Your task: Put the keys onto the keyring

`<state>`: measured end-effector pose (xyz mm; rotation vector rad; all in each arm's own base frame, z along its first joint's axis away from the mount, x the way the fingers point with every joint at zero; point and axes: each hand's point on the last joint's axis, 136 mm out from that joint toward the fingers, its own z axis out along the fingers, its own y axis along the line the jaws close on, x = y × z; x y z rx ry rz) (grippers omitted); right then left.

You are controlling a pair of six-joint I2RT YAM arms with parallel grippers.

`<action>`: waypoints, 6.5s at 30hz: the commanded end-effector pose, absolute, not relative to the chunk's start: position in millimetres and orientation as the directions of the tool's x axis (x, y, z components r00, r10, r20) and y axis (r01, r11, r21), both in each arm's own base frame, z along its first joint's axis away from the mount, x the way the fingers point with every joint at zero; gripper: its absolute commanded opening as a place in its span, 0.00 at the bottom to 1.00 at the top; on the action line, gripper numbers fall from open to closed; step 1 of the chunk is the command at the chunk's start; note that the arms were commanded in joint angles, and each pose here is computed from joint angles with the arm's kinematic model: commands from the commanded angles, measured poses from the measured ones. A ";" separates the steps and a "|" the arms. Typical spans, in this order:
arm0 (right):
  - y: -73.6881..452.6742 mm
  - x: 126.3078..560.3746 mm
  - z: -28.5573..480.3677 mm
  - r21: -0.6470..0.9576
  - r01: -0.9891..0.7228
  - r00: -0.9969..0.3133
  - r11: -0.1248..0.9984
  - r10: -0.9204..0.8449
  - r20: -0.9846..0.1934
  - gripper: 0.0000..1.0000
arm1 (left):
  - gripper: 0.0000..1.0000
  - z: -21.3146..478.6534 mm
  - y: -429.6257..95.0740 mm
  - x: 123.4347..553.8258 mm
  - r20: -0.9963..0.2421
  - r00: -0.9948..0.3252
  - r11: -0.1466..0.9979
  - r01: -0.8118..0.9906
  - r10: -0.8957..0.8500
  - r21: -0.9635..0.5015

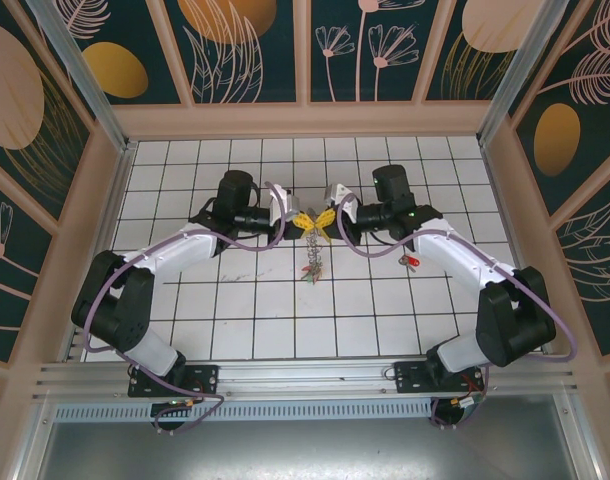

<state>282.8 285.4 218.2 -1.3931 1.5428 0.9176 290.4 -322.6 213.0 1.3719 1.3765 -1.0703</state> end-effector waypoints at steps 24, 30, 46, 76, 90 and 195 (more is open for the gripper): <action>291.5 287.6 232.9 -0.123 -0.982 0.048 0.146 -0.433 -0.900 0.00 | 0.37 217.1 -314.9 301.1 -0.895 0.105 0.083 0.984 0.434 0.156; 294.3 287.1 234.6 -0.129 -0.981 0.056 0.141 -0.432 -0.900 0.00 | 0.37 216.0 -320.3 301.4 -0.889 0.112 0.066 0.985 0.445 0.157; 296.7 286.9 236.6 -0.135 -0.982 0.066 0.135 -0.425 -0.903 0.00 | 0.19 203.3 -318.3 305.7 -0.850 0.106 0.059 0.985 0.517 0.159; 290.5 277.5 217.4 -0.071 -0.991 0.025 0.110 -0.378 -0.926 0.12 | 0.00 265.8 -332.5 272.2 -0.970 0.168 -0.068 0.985 0.173 0.159; 278.8 280.9 222.8 -0.061 -0.992 0.022 0.109 -0.324 -0.946 0.13 | 0.00 276.8 -332.6 261.9 -0.984 0.156 -0.105 0.984 0.086 0.147; 282.0 287.8 231.3 -0.160 -0.971 0.068 0.177 -0.437 -0.897 0.00 | 0.19 228.1 -324.7 293.3 -0.915 0.111 -0.011 0.993 0.387 0.115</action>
